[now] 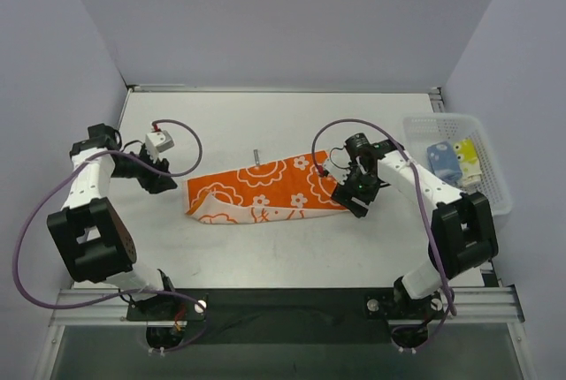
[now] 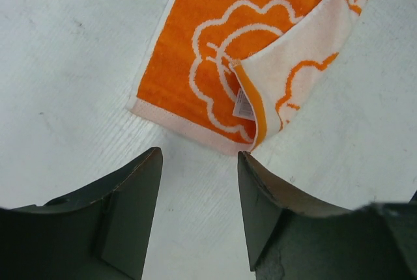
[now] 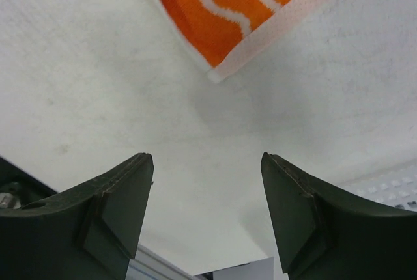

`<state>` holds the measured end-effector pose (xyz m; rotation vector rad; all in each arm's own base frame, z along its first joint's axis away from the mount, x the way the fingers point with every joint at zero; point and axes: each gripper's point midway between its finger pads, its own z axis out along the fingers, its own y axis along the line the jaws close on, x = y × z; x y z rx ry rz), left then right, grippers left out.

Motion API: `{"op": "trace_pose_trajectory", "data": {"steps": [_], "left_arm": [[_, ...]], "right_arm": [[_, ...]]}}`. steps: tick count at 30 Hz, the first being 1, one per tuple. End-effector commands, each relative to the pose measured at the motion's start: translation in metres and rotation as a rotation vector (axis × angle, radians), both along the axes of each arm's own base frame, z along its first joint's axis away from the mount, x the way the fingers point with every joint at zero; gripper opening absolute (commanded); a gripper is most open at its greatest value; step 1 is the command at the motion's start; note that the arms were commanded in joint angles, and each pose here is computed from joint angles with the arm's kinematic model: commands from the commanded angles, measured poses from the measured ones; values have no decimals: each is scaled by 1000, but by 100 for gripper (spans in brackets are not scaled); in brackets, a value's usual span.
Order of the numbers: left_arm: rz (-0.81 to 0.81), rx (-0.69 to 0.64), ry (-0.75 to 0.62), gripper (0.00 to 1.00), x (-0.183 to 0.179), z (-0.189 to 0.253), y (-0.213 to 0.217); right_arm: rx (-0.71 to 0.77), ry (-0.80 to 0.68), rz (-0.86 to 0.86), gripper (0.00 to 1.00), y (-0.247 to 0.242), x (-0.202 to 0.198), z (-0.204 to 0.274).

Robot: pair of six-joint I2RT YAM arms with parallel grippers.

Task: Roll the towels
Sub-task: Flatten the towel

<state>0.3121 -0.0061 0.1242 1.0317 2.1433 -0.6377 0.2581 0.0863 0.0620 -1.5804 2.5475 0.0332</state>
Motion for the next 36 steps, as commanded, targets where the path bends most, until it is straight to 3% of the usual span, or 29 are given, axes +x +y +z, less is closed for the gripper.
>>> {"op": "trace_pose_trajectory", "data": {"steps": [1,6,10,11,14,18,25,28,32,36], "left_arm": [[-64,26,-68,60,-19,37,2],[22,-22,35,58,-7,33,-15],[84,32,170,46,5,6,-29],[89,29,188,47,6,3,-32],[60,13,237,63,3,-4,-51],[65,69,268,66,8,-17,-63],[83,183,280,56,19,-44,-67],[74,195,292,47,18,-49,-67],[-1,128,313,27,2,-42,-80],[-58,89,373,17,-19,-43,-90]], "right_arm": [[74,56,-45,68,2,-31,35],[194,53,-152,62,28,1,56],[210,154,-256,42,44,32,42],[210,168,-271,42,46,36,38],[199,208,-323,41,52,48,23],[204,230,-376,40,61,64,12],[180,267,-426,40,64,77,-15],[168,276,-447,40,62,81,-24],[133,264,-467,39,55,86,-31],[121,276,-490,38,49,87,-37]]}}
